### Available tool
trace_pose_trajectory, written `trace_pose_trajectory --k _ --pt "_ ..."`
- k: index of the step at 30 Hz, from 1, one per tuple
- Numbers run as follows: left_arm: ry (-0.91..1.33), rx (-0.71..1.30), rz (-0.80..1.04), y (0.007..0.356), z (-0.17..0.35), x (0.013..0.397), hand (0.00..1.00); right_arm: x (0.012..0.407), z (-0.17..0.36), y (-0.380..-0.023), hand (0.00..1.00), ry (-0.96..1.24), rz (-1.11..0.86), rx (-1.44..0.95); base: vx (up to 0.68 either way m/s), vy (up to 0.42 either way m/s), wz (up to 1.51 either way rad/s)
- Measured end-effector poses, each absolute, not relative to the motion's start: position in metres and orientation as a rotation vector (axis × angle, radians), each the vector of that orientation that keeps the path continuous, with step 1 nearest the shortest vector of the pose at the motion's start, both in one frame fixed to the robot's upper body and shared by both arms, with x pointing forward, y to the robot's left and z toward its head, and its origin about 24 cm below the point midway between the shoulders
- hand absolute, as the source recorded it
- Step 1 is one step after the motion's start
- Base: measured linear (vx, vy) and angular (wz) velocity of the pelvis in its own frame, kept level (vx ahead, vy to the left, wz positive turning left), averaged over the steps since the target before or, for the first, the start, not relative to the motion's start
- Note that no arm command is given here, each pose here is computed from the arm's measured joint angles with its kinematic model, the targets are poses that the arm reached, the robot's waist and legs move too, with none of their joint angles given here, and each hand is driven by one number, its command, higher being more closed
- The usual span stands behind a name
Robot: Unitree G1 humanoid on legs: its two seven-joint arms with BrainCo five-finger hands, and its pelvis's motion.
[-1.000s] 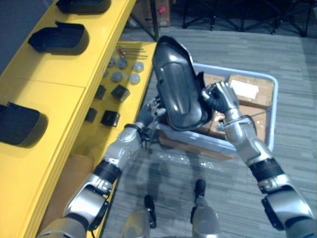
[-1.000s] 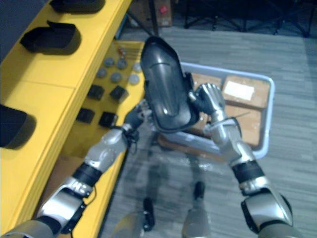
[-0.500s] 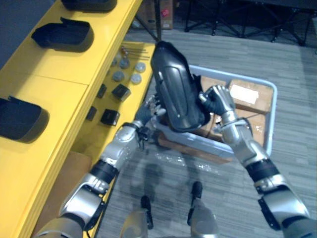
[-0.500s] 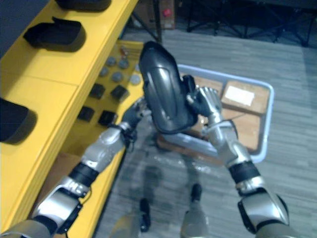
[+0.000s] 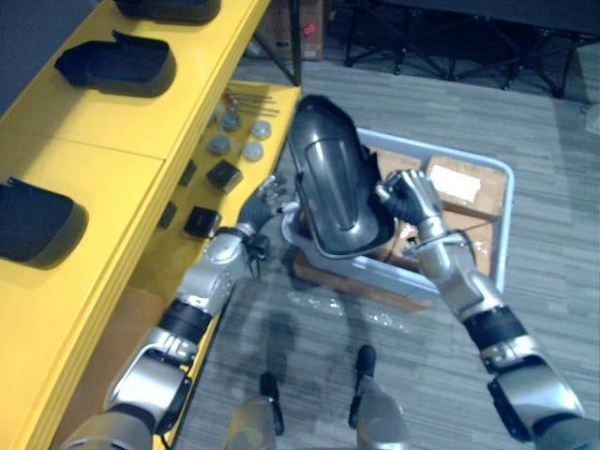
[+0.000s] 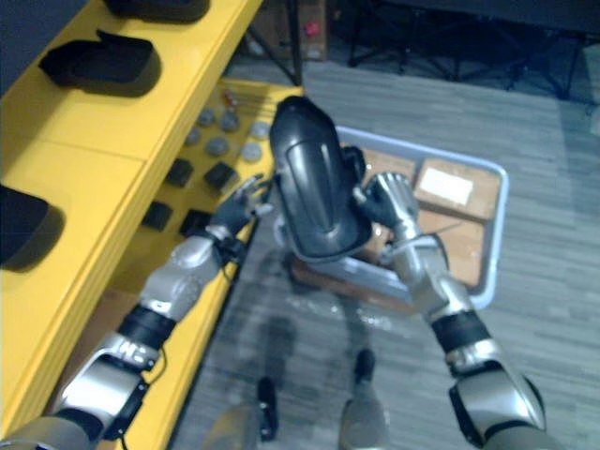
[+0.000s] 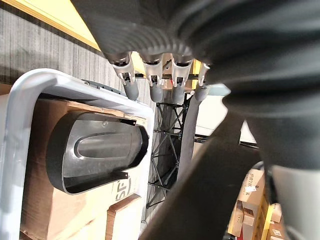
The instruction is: Walk over and take plastic housings, then place them on the shelf
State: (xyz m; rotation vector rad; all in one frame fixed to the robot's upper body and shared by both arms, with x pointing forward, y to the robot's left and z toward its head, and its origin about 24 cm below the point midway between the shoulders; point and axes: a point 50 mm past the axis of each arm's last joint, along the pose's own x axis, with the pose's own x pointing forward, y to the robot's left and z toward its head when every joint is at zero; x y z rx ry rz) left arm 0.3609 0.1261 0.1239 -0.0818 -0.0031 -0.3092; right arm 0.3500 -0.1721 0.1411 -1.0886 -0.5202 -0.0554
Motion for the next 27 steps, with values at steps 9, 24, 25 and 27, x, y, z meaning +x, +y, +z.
trace_pose_trajectory --k 9,24,25,27 --pt "0.033 -0.066 -0.292 0.135 0.122 0.362 0.00 0.349 0.138 -0.174 1.00 -0.511 -0.054 -1.088 0.00 0.000 0.00" --pt "0.087 -0.050 -0.289 0.126 0.104 0.360 0.00 0.337 0.117 -0.154 1.00 -0.556 0.089 -1.110 0.00 0.000 0.01" --pt "0.086 -0.052 -0.281 0.129 0.101 0.358 0.00 0.336 0.114 -0.153 1.00 -0.555 0.098 -1.111 0.00 0.000 0.00" --pt "0.095 -0.058 -0.277 0.130 0.094 0.355 0.00 0.334 0.110 -0.152 1.00 -0.552 0.115 -1.115 0.00 0.000 0.00"
